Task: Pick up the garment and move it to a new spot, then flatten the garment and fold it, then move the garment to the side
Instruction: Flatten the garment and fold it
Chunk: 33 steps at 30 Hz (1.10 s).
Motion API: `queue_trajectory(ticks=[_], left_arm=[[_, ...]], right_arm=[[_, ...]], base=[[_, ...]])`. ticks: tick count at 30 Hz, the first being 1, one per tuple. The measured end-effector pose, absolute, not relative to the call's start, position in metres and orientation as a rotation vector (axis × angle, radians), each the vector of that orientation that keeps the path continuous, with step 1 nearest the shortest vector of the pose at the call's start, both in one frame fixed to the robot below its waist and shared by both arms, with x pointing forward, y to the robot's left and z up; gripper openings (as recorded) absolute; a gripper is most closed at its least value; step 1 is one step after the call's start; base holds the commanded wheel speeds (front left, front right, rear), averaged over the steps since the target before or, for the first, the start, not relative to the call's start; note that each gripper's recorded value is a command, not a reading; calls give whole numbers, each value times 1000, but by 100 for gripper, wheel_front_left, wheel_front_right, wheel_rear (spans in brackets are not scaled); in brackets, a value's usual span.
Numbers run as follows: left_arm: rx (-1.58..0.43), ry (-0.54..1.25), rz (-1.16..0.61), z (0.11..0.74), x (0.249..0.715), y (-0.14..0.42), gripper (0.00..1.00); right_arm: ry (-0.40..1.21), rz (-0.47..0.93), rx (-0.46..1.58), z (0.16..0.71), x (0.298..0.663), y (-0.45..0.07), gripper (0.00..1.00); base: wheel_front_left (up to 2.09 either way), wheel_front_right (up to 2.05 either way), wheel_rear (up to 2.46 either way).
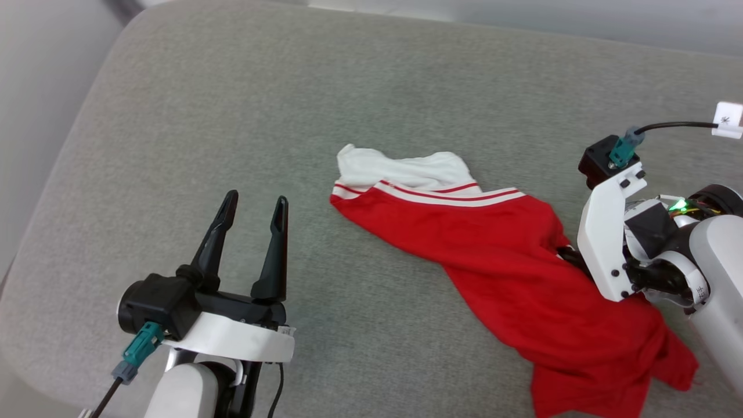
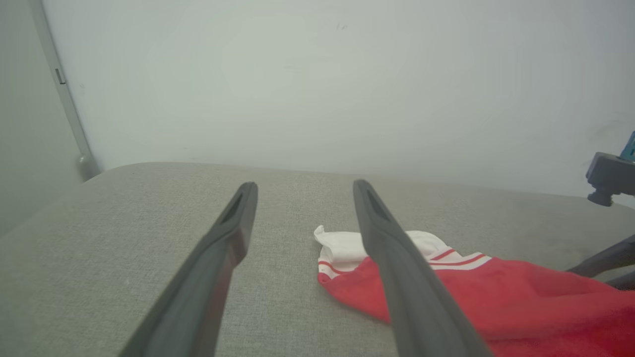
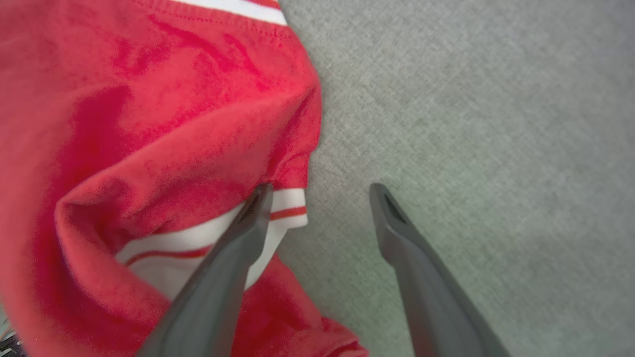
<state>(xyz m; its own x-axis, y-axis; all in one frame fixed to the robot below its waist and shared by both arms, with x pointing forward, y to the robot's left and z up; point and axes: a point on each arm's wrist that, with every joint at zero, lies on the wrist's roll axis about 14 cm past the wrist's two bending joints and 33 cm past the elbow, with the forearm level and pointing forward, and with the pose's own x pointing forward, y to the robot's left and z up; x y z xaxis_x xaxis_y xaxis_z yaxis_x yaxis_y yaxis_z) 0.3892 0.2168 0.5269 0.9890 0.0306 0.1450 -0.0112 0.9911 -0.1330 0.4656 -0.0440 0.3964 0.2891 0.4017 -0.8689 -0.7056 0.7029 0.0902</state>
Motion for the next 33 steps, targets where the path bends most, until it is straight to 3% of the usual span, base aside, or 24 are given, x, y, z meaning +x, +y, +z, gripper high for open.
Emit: queue_trajectory(ticks=[11,12,13,14,22,33], left_arm=[[-125,-106,116,515,374,240,100],[-126,-104,118,515,373,240,100],[-127,-104,120,515,372,240,100],[-129,-105,121,515,372,240,100],[-135,-129,111,523,368,238,100],[-140,-201,60,546,358,228,100]], right_arm=[[1107,850,-398,361,464,-21,100],[1110,855,-401,360,463,-20,48],[1110,859,-404,359,463,-20,16],[1106,862,-405,359,463,-20,0],[1031,864,-384,372,458,-22,0],[815,663,-415,447,490,-91,0]], base=[[0,0,0],[0,0,0],[0,0,0],[0,0,0],[0,0,0],[0,0,0]])
